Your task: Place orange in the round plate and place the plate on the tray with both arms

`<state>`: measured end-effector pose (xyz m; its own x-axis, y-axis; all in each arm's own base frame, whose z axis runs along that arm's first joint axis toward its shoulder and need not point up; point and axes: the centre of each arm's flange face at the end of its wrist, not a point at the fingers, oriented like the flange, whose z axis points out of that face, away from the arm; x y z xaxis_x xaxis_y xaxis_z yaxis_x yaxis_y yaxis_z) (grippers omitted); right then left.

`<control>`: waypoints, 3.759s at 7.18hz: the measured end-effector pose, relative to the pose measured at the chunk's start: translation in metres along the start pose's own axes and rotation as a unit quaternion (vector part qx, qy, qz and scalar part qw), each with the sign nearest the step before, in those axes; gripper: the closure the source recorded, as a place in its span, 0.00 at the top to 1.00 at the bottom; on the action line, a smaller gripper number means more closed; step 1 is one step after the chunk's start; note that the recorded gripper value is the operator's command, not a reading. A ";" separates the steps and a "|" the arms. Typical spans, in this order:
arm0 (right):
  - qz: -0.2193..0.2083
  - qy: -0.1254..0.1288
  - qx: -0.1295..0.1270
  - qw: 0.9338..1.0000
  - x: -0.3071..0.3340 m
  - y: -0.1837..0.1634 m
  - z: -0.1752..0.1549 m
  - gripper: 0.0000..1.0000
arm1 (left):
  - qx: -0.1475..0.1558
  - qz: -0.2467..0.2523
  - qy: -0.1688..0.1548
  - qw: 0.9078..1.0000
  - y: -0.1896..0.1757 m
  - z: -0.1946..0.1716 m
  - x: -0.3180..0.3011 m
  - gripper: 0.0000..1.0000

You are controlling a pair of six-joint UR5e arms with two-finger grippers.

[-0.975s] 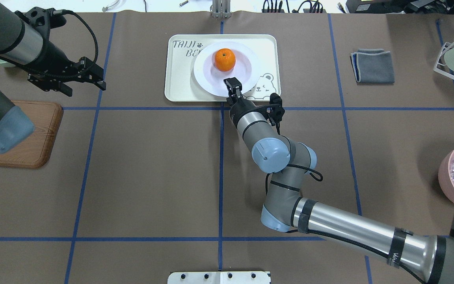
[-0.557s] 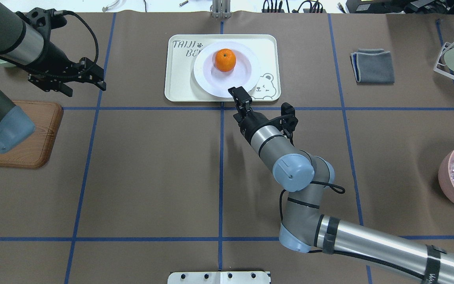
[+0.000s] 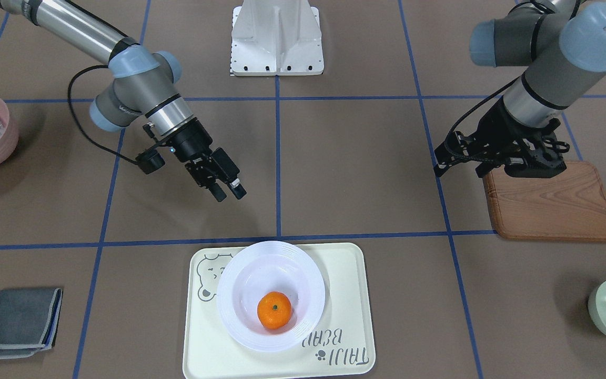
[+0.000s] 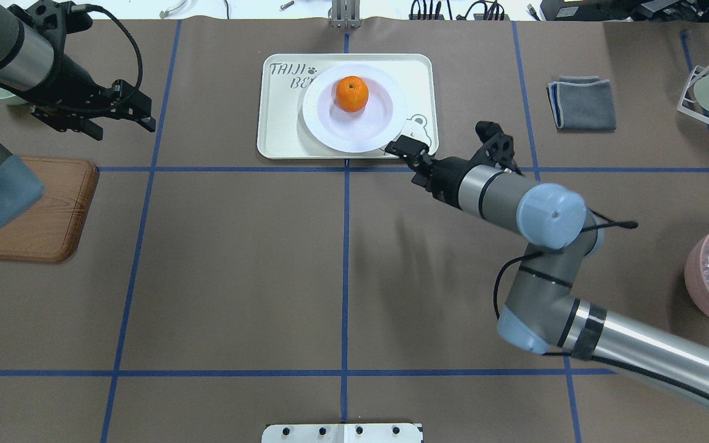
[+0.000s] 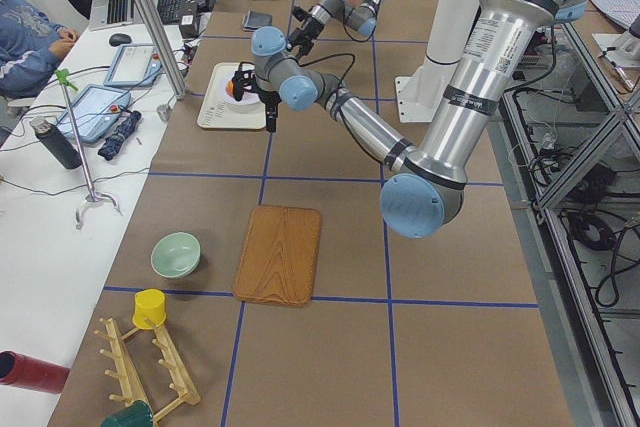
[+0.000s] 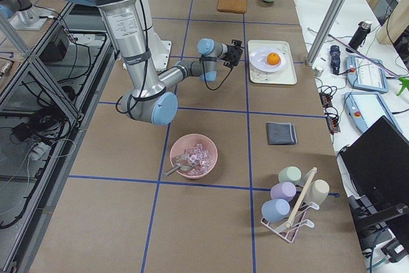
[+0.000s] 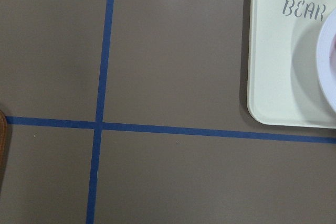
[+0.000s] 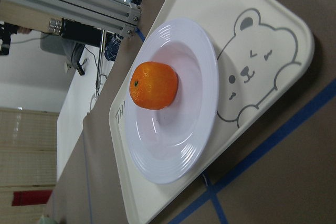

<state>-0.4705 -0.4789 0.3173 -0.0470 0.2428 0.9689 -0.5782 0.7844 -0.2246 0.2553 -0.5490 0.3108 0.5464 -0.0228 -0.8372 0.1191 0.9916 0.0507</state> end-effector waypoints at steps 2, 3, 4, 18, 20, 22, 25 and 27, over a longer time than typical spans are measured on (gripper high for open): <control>-0.119 0.071 -0.046 0.989 -0.004 -0.097 -0.024 1.00 | 0.014 0.030 -0.014 0.999 -0.008 -0.016 -0.039 0.98; -0.168 0.104 -0.069 0.978 -0.005 -0.149 -0.045 1.00 | 0.020 0.049 -0.023 0.998 -0.010 -0.024 -0.065 0.98; -0.210 0.133 -0.088 0.965 0.000 -0.196 -0.072 1.00 | 0.023 0.071 -0.036 0.997 -0.011 -0.032 -0.096 0.98; -0.378 0.332 -0.266 0.822 0.187 -0.400 -0.355 1.00 | -0.093 0.134 -0.107 0.981 0.006 -0.071 -0.390 0.98; -0.372 0.335 -0.270 0.823 0.187 -0.397 -0.358 1.00 | -0.092 0.136 -0.101 0.981 0.010 -0.071 -0.391 0.98; -0.363 0.338 -0.277 0.823 0.185 -0.395 -0.355 1.00 | -0.090 0.139 -0.097 0.981 0.011 -0.072 -0.390 0.98; -0.337 0.343 -0.292 0.827 0.175 -0.395 -0.348 1.00 | -0.087 0.147 -0.090 0.981 0.011 -0.072 -0.388 0.98; -0.324 0.346 -0.298 0.829 0.168 -0.395 -0.346 1.00 | -0.087 0.155 -0.089 0.980 0.011 -0.072 -0.389 0.98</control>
<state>0.0322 -0.5504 0.5327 0.7136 -0.2324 0.6609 0.2151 0.9705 0.1090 -0.0151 -0.5204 0.5978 0.6721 0.2772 -0.6866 -0.2111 0.9605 0.1812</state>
